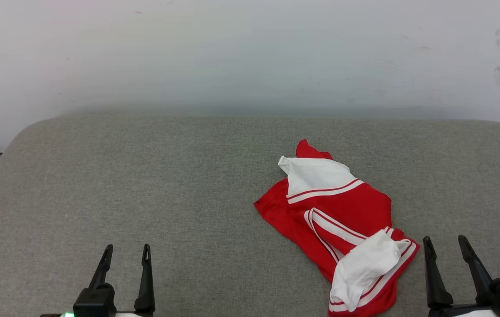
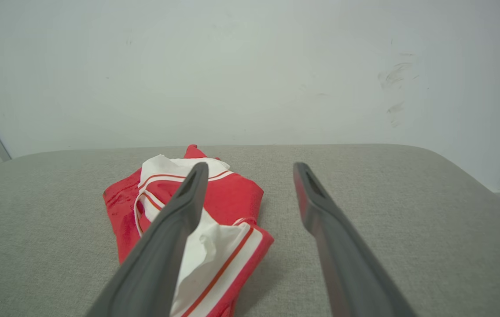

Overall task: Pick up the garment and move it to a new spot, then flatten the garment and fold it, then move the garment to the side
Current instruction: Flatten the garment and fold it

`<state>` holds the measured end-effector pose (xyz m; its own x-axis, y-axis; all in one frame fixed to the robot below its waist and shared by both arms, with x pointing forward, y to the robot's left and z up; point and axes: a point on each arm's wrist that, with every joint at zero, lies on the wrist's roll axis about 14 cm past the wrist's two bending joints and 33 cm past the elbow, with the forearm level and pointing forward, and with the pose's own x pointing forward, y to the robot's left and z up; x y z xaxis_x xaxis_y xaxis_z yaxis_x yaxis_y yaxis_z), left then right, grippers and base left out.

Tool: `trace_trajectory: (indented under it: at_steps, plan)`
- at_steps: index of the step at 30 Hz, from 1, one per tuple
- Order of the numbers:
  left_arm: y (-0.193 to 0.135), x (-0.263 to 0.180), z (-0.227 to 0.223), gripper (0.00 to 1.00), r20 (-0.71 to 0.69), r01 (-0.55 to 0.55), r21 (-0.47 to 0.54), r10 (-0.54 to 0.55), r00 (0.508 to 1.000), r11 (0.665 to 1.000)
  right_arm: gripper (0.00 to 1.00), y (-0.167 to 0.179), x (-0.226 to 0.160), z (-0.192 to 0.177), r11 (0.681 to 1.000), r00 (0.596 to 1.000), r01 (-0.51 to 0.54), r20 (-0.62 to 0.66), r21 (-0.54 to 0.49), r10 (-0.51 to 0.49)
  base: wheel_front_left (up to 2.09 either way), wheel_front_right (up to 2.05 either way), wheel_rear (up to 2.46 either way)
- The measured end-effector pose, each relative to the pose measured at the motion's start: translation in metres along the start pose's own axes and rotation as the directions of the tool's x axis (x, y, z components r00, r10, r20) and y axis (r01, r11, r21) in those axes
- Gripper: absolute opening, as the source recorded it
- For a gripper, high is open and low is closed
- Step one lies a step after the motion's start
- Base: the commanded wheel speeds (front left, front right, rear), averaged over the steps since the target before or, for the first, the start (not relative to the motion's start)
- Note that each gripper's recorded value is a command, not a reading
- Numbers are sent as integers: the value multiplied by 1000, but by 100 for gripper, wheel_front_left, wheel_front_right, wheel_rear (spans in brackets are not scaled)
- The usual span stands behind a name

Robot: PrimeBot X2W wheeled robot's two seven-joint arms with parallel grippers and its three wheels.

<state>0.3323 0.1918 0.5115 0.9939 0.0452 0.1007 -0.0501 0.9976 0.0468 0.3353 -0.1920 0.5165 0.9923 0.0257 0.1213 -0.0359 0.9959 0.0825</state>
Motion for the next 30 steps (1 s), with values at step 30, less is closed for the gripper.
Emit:
trace_trajectory:
  at_steps: [30]
  plan:
    - [-150, 208, 91, 100, -62, 590, -7, -589, 806, 807, 100, -26, 43, -7, 997, 997, 71, -4, -40, -71, 0, 0, 0]
